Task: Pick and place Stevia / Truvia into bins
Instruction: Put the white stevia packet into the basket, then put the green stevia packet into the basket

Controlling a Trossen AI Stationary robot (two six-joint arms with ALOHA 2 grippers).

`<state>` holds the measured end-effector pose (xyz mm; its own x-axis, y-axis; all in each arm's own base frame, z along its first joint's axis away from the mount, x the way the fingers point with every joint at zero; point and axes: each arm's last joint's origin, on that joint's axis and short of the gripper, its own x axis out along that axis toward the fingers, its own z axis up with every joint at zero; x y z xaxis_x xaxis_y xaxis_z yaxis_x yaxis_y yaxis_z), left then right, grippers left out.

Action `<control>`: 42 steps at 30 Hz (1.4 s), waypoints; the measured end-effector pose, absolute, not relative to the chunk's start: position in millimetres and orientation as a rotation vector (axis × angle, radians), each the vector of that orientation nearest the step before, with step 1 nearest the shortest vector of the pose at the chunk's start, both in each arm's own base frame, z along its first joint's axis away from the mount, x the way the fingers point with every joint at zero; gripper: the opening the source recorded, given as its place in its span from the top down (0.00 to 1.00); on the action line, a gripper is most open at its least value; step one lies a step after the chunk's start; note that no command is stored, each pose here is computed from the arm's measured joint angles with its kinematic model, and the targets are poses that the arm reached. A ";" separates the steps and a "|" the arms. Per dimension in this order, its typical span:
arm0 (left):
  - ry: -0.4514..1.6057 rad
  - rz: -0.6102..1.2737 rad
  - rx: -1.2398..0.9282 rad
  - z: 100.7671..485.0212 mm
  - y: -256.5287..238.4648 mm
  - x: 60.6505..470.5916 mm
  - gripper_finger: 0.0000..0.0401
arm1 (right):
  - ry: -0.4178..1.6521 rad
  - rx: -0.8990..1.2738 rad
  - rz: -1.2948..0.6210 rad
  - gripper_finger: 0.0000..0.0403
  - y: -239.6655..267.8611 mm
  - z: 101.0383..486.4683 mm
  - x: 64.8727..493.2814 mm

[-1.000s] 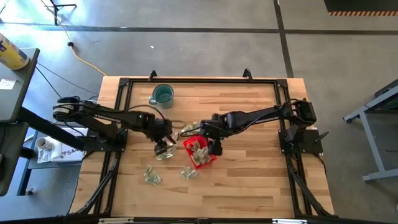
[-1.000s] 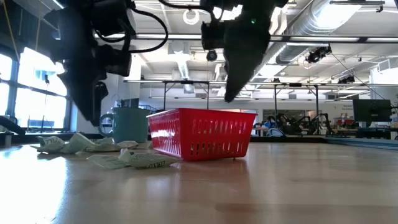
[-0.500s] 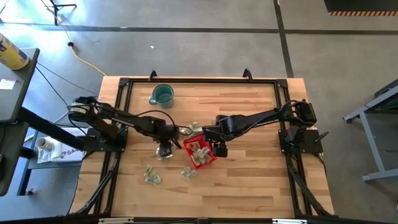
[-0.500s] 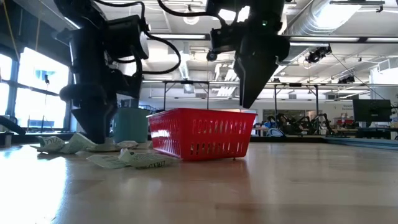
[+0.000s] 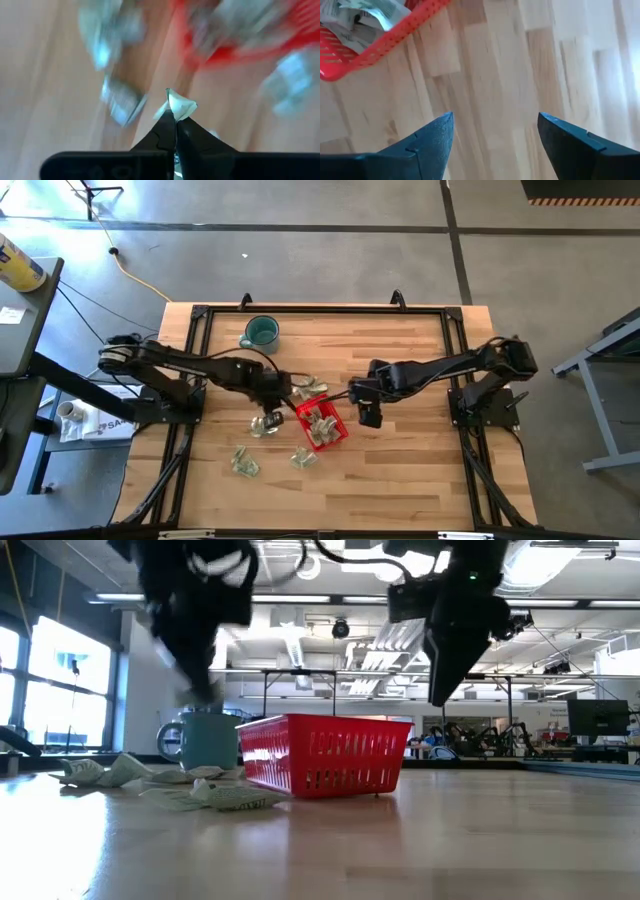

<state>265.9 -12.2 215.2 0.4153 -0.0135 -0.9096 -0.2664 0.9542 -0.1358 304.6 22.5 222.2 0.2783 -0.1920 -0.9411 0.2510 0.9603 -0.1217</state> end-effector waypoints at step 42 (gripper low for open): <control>1.070 0.380 -0.720 212.6 -57.4 203.5 0.49 | 1.018 0.132 -0.155 0.31 -40.8 211.8 356.8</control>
<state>203.5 -57.4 212.6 0.4468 -0.0548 -0.8930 -0.6062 0.7156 -0.3472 356.8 -40.8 211.8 0.5160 -0.0673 -0.8539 0.1904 0.9810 0.0377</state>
